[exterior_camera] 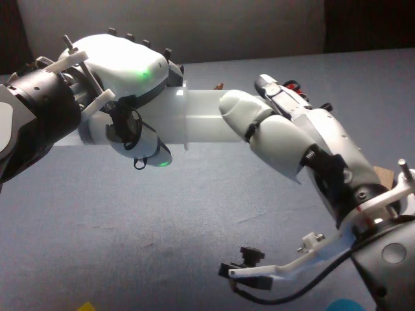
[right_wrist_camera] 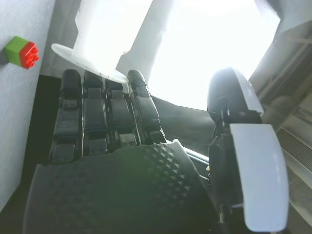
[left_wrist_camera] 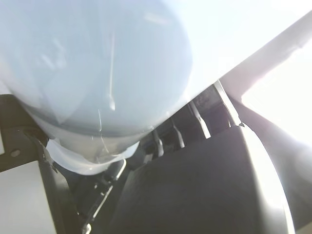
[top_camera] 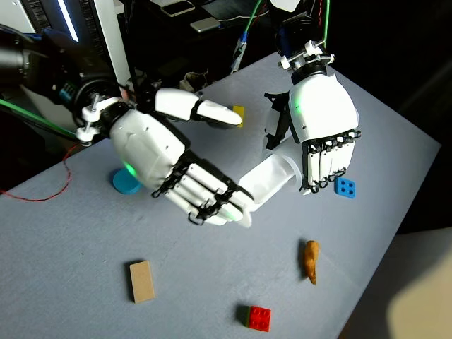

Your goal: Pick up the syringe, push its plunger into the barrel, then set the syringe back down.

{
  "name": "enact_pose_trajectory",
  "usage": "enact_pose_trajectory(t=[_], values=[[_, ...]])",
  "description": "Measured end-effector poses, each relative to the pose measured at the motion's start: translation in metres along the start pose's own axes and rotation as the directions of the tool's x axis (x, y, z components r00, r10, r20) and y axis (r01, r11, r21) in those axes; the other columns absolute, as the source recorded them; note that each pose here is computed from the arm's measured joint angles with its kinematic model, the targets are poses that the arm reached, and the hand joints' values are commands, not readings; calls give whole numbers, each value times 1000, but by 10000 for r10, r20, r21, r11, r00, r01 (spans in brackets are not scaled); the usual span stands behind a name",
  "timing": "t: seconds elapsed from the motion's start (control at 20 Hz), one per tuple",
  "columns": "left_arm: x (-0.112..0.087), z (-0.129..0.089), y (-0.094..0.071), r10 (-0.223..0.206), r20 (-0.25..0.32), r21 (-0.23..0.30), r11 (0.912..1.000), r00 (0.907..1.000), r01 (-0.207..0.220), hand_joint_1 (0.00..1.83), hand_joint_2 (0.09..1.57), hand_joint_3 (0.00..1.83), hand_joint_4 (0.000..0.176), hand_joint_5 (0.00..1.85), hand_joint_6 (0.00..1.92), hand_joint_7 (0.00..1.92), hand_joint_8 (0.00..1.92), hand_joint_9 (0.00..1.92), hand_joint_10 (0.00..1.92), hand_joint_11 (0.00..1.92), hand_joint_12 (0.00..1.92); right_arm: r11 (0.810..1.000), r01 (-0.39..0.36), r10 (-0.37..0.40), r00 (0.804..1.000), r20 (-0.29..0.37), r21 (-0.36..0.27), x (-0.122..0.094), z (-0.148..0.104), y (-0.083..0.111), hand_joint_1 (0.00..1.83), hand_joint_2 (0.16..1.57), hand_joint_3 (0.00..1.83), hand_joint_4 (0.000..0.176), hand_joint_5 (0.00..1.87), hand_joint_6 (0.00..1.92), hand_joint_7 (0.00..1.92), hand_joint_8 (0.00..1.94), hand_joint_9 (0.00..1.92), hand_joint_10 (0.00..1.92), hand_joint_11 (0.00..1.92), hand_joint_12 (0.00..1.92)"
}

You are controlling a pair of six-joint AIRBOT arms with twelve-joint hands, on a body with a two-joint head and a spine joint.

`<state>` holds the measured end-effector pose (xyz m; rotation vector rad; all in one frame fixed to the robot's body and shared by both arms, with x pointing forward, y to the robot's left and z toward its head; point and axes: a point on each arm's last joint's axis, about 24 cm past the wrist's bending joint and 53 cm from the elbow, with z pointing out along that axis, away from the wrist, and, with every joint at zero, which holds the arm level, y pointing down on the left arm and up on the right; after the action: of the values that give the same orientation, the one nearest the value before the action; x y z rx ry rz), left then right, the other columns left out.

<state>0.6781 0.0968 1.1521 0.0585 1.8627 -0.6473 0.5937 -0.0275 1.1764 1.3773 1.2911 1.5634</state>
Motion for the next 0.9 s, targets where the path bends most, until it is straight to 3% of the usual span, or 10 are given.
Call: enact_pose_trajectory(t=[0.1, 0.3, 0.35, 0.45, 0.55, 0.7, 0.75, 0.9], values=[[-1, 0, 1, -2, 32, -26, 10000, 10000, 2, 1381, 1105, 0, 0, 983, 879, 949, 1060, 936, 1197, 748, 1250, 9999, -33, 31, 9999, -151, -146, 8, 2, 2, 266, 1154, 0, 0, 178, 2, 185, 3, 171, 2, 0, 412], [-1, 0, 1, -35, 52, -44, 10000, 10000, 36, 1383, 1103, 0, 0, 997, 816, 931, 1093, 953, 1198, 842, 1197, 9996, -108, 98, 9993, -368, -253, 20, 5, 3, 263, 1148, 0, 0, 185, 5, 191, 4, 172, 3, 0, 446], [-1, 0, 1, -51, 40, -36, 10000, 10000, 51, 1380, 1111, 0, 0, 1012, 789, 907, 1134, 918, 1248, 781, 1248, 9996, -115, 104, 9990, -446, -253, 24, 5, 1, 266, 1149, 0, 0, 186, 3, 190, 2, 170, 1, 0, 433], [-1, 0, 1, -48, 37, -34, 10000, 10000, 48, 1386, 1092, 0, 0, 1067, 701, 950, 1058, 949, 1202, 803, 1243, 9996, -150, 137, 9984, -544, -244, 30, 6, 1, 256, 1151, 0, 0, 197, 4, 198, 3, 177, 2, 0, 423], [-1, 0, 1, -55, 41, -35, 10000, 10000, 56, 1383, 1101, 1, 0, 990, 825, 944, 1062, 964, 1192, 820, 1221, 9996, -160, 143, 9977, -663, -251, 36, 6, -1, 259, 1146, 0, 0, 206, 1, 201, 2, 187, 1, 0, 465], [0, 0, 0, -59, -8, -5, 10000, 10000, 59, 1386, 1091, 0, 0, 1005, 818, 973, 1013, 976, 1161, 846, 1200, 9995, -174, 149, 9959, -894, -273, 45, 5, -2, 275, 1140, 0, 0, 221, 6, 212, 4, 193, 3, 0, 494], [0, 0, 0, -67, -11, -3, 10000, 10000, 67, 1382, 1104, 2, 0, 967, 871, 948, 1052, 956, 1205, 857, 1229, 9994, -220, 194, 9950, -976, -263, 50, 5, -2, 246, 1156, 3, 0, 187, 2, 188, 2, 165, 2, 0, 399], [1, 0, -1, -96, -46, 26, 10000, 9999, 96, 1377, 1122, 1, 0, 937, 900, 902, 1134, 923, 1250, 805, 1261, 9995, -242, 215, 9922, -1226, -204, 59, 4, -5, 240, 1155, 1, 0, 179, 0, 185, 0, 170, 3, 0, 411]])
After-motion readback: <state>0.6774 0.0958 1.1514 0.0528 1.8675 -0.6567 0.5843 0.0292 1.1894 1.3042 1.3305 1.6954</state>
